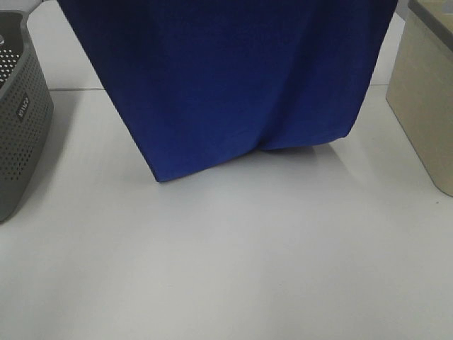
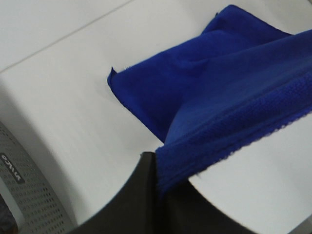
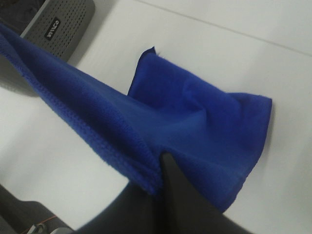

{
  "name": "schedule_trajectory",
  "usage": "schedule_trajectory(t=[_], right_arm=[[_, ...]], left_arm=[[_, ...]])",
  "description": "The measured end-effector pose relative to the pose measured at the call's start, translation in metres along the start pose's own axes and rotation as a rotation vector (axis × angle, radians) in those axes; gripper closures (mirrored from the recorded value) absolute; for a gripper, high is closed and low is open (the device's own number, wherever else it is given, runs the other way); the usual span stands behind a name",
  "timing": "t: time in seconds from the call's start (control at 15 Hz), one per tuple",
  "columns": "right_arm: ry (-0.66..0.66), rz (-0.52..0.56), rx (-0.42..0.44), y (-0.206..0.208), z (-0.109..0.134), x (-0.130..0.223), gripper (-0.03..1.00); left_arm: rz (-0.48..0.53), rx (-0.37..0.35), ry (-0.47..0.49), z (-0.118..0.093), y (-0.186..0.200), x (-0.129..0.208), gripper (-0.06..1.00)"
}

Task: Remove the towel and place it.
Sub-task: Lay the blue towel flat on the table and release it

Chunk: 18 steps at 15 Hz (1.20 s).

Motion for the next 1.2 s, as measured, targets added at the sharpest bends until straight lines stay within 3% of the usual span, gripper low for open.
schedule_trajectory(t=[0.33,0.53,0.67,0.87,1.07,1.2], right_arm=[[-0.111,0.174,0.003,-0.025,-0.012,0.061,0.95],[-0.217,0.316,-0.034,-0.045,-0.016,0.114,0.95],[-0.264,0.355,-0.055,-0.046,-0.015,0.137,0.95],[-0.281,0.375,-0.053,-0.042,-0.016,0.163,0.95],[-0.259,0.327,-0.059,-0.029,-0.013,0.169,0.95],[-0.246,0.317,-0.040,-0.026,-0.015,0.171,0.95]], left_arm=[[0.144,0.112,0.041,-0.024,-0.027,0.046,0.94],[0.223,0.171,0.097,-0.046,-0.027,0.087,0.94],[0.246,0.213,0.133,-0.060,-0.022,0.109,0.94],[0.172,0.265,0.170,-0.080,0.007,0.121,0.94],[0.049,0.251,0.160,-0.090,0.046,0.125,0.94],[0.097,0.302,0.194,-0.100,0.034,0.142,0.94]])
Point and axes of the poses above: a point on each arm's last joint axis where the gripper is mounted, y pointing back along that axis away from the gripper, z along the wrist's bending axis when the last joint is at zero, x = y × z, the point moved 4 cm from there along -y, pointing out along that axis toward the gripper, and after that the axes turned 14 degrees about -y, right-handed, at the moved point
